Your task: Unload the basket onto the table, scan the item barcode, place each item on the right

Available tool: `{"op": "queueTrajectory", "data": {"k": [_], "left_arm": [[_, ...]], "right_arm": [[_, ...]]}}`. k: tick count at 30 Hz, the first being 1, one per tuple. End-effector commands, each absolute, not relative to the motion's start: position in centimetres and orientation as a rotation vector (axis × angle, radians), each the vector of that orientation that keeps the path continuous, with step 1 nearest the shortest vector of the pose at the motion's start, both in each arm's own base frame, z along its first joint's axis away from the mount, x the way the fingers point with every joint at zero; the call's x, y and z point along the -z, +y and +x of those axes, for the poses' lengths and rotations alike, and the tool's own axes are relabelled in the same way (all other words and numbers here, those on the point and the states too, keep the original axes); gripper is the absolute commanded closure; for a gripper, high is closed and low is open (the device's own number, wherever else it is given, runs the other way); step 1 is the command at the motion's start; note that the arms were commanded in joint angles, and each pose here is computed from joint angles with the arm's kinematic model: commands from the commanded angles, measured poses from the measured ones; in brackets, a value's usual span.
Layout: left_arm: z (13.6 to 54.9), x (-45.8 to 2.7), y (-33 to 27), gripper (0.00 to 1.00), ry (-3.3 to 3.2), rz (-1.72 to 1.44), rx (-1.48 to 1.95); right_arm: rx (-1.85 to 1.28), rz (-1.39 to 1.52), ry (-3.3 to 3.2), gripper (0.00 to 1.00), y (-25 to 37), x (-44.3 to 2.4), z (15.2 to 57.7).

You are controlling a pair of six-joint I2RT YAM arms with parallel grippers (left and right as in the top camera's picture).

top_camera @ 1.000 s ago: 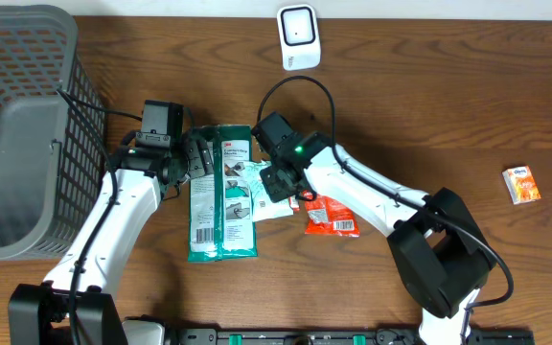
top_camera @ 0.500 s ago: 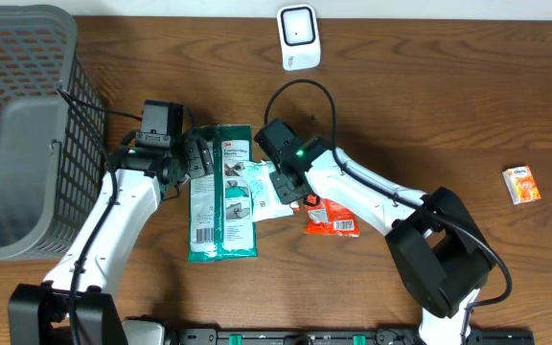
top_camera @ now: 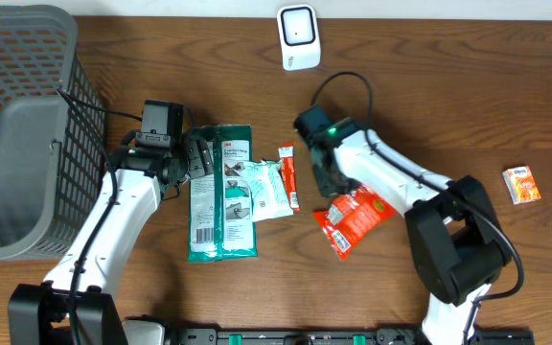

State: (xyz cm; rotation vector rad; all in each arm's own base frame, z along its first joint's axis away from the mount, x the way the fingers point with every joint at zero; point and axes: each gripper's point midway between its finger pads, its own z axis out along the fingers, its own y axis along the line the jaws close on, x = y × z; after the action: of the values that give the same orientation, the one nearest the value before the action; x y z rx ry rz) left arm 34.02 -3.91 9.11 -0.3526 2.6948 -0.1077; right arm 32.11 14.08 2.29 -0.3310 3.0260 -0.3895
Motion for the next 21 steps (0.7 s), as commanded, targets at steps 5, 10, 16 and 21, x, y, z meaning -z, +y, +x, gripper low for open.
{"op": "queueTrajectory", "data": {"k": [5,10,16,21], "left_arm": [[33.8,-8.6,-3.6,0.16,2.706,-0.363,0.092],[33.8,-8.6,-3.6,0.16,2.705,-0.363,0.092],[33.8,-8.6,-3.6,0.16,2.706,-0.363,0.092],[33.8,-8.6,-3.6,0.16,2.705,-0.363,0.092]], "right_arm": [[0.499,-0.078,3.127,0.89,8.8,-3.4,30.9],[0.484,0.012,3.163,0.94,7.5,-4.1,30.7],[-0.109,-0.303,3.129,0.96,14.2,-8.6,31.4],[-0.324,-0.531,3.159,0.99,17.4,-10.0,27.9]]}}
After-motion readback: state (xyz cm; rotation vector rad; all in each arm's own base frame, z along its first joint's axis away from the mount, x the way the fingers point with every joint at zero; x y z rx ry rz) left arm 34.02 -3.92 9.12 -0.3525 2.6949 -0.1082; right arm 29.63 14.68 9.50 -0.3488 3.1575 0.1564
